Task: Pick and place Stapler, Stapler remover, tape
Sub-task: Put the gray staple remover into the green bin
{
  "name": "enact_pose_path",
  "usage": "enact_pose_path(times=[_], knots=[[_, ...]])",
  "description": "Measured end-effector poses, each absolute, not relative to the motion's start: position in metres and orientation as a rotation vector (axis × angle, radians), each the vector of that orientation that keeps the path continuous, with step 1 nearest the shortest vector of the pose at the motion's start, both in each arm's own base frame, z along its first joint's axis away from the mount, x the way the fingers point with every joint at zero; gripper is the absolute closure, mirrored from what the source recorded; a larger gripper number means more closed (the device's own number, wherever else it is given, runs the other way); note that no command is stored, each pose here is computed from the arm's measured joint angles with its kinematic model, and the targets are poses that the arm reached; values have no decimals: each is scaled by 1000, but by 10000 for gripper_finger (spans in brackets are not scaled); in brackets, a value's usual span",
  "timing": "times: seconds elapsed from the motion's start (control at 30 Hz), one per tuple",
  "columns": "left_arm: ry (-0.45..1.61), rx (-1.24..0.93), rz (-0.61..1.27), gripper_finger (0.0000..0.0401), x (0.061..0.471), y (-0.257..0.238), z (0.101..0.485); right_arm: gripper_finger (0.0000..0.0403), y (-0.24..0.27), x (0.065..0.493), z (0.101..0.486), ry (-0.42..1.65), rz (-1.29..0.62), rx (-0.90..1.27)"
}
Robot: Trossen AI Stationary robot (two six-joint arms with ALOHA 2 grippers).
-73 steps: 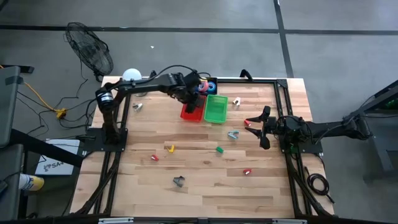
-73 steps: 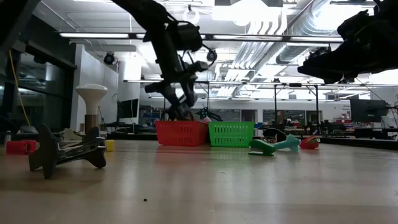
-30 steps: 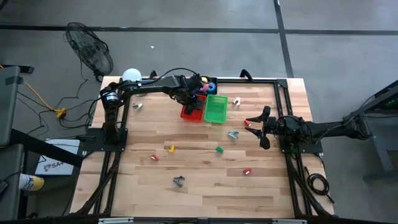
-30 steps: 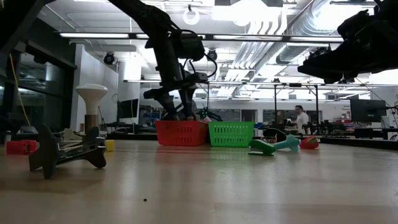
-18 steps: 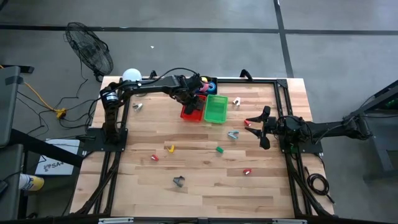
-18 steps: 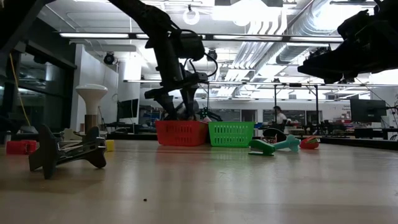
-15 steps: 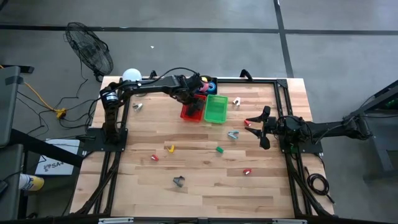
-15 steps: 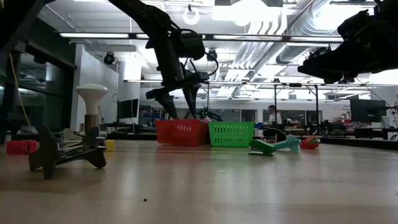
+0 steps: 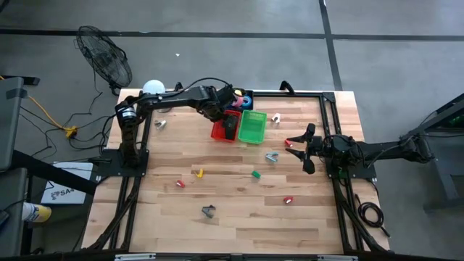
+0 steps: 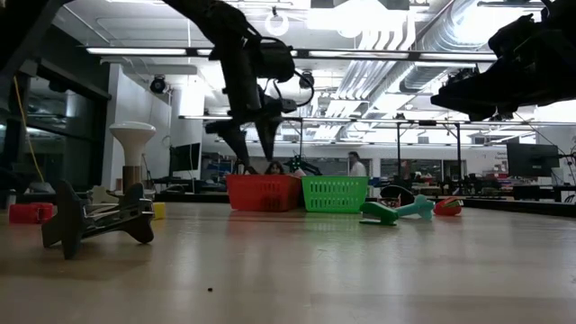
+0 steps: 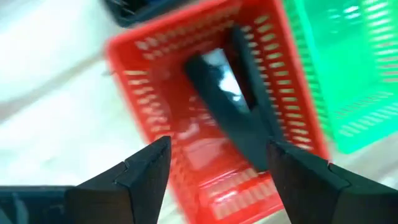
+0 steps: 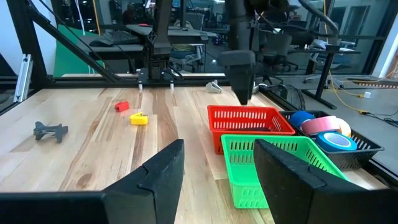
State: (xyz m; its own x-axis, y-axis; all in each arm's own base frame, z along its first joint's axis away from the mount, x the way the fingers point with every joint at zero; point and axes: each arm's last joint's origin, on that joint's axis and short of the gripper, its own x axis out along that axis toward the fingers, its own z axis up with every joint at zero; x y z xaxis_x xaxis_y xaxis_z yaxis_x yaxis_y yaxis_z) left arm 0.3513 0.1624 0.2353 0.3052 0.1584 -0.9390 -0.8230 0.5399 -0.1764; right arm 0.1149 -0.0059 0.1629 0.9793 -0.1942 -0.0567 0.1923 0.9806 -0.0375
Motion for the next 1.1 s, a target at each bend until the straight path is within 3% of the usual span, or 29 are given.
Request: enact_pose_path(times=[0.43,0.8,1.1], knots=[[1444,-530,1294,167,299,151,245,217,-6,115,163,60,-195,-32],[1678,-562,1372,167,266,144,195,217,-6,115,163,60,-195,-32],[1770,-654,1421,167,227,173,167,217,-6,115,163,60,-195,-32]])
